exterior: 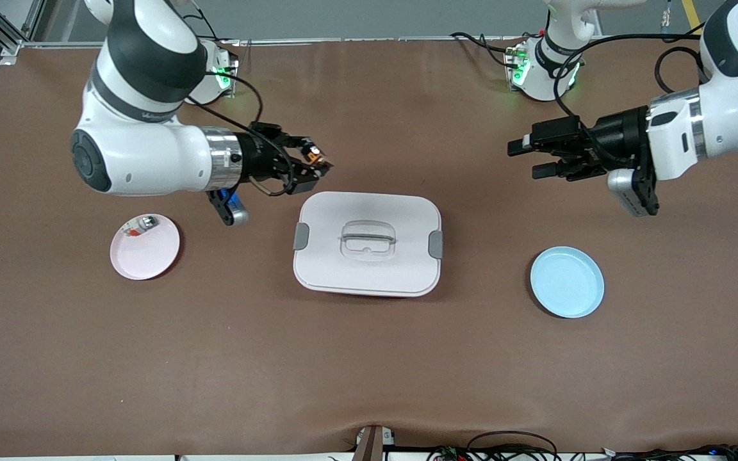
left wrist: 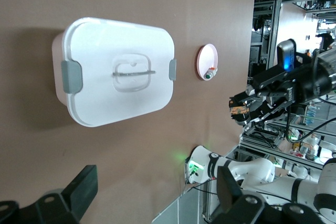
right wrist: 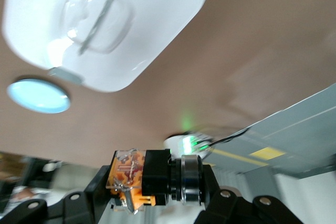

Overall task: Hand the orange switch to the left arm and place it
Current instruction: 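Lift the switch over the box with the right gripper while the left gripper approaches, then grasp the switch with the left gripper from the right gripper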

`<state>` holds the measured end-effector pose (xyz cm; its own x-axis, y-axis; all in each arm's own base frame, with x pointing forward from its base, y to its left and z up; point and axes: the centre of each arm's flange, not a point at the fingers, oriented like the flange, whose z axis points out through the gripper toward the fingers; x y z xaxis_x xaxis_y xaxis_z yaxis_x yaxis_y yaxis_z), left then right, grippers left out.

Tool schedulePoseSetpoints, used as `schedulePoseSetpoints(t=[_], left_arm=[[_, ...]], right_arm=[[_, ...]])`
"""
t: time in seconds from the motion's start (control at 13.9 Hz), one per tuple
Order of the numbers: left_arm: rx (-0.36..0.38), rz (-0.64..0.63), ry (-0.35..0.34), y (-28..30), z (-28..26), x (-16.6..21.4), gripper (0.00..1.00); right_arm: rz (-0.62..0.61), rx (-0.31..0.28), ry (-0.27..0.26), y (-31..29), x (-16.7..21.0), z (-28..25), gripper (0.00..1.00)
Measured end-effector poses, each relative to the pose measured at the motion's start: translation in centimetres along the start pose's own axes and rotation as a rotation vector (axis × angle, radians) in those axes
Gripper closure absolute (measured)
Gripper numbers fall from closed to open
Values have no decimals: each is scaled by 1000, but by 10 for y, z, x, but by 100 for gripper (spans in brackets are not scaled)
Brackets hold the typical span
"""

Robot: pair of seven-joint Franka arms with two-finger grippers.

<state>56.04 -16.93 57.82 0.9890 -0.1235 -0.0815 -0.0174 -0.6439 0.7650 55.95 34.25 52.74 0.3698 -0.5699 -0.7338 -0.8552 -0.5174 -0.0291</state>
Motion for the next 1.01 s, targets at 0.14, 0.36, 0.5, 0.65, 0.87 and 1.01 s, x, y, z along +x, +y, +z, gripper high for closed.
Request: schedulePoseSetpoints(t=[0.14,0.36,0.5,0.65,0.87,1.01], left_arm=[[-36,-21,-14,-3,9,-6,0],[-111,-60,33,-3,18,-19,0],[-149,-72,53,3,29,-27,0],[-174,-65,51,1,43,-32,0],[-235,-10,58,-16,59,-34,3],[-266,30,85,-27,67,-33,4]], right_arm=[[37,78,-7,-11,-20,13,28],[93,169,-46,-25,-53,47,28],[137,223,-62,-33,-67,66,28],[180,273,-67,-38,-74,79,28],[218,326,-73,-42,-85,94,28],[226,340,-79,-43,-93,99,28]])
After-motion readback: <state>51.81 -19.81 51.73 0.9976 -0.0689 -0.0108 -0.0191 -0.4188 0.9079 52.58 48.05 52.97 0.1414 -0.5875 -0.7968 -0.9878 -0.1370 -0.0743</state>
